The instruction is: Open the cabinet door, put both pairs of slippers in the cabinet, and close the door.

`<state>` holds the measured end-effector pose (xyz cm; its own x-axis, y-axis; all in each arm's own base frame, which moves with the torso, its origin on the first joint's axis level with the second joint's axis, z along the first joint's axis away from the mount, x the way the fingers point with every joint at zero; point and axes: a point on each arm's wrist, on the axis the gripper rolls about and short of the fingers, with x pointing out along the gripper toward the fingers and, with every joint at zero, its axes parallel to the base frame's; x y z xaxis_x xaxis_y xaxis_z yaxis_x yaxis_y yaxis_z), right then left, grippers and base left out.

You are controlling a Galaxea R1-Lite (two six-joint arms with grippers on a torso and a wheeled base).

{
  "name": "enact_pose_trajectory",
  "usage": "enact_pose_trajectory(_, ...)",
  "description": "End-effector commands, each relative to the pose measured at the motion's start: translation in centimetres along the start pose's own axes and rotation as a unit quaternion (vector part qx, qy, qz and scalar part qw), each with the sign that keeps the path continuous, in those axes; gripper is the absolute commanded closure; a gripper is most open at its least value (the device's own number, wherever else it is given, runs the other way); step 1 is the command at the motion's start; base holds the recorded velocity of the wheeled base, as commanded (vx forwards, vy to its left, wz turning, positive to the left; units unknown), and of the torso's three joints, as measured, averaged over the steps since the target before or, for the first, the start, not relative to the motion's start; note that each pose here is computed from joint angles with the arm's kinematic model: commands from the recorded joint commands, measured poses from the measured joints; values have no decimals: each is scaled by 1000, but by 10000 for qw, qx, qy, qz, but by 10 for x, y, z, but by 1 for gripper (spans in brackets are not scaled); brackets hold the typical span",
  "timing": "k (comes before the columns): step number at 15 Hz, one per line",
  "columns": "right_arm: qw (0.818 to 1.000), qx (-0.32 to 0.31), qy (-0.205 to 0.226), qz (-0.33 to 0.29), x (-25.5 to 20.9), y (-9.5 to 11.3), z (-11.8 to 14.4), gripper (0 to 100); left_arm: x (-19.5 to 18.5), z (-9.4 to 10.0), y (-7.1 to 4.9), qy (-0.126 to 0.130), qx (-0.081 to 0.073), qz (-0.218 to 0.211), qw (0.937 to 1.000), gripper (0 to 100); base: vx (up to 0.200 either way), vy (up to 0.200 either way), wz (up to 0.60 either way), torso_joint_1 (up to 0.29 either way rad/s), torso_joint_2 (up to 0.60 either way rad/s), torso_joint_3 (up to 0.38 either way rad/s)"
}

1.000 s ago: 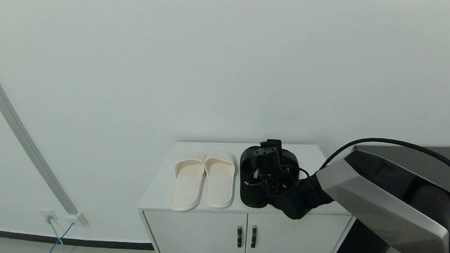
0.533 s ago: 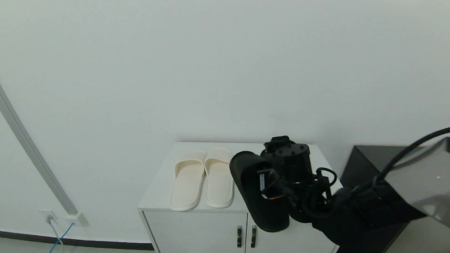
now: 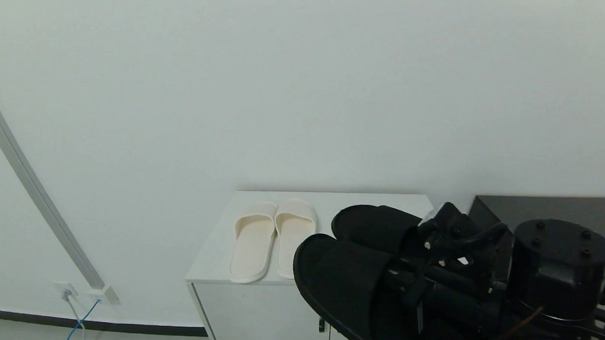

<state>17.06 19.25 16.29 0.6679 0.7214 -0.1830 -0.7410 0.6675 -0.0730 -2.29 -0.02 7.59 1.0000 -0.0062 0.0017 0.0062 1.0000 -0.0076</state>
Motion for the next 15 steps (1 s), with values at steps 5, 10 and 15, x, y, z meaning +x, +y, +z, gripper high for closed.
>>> enact_pose_trajectory(5, 9999, -60, 46, 101, -8, -1, -5, 100, 0, 0, 0, 9, 0, 0, 10000, 100, -80, 0, 0, 0, 4, 1)
enact_pose_trajectory(10, 9998, 3, 167, 141, -3, 0, -11, 100, 0, 0, 0, 1, 0, 0, 10000, 100, -160, 0, 0, 7, 4, 1)
enact_pose_trajectory(15, 9997, 62, 208, 113, -4, -3, -13, 100, 0, 0, 0, 1, -8, 8, 10000, 100, 0, 0, 0, 0, 0, 0)
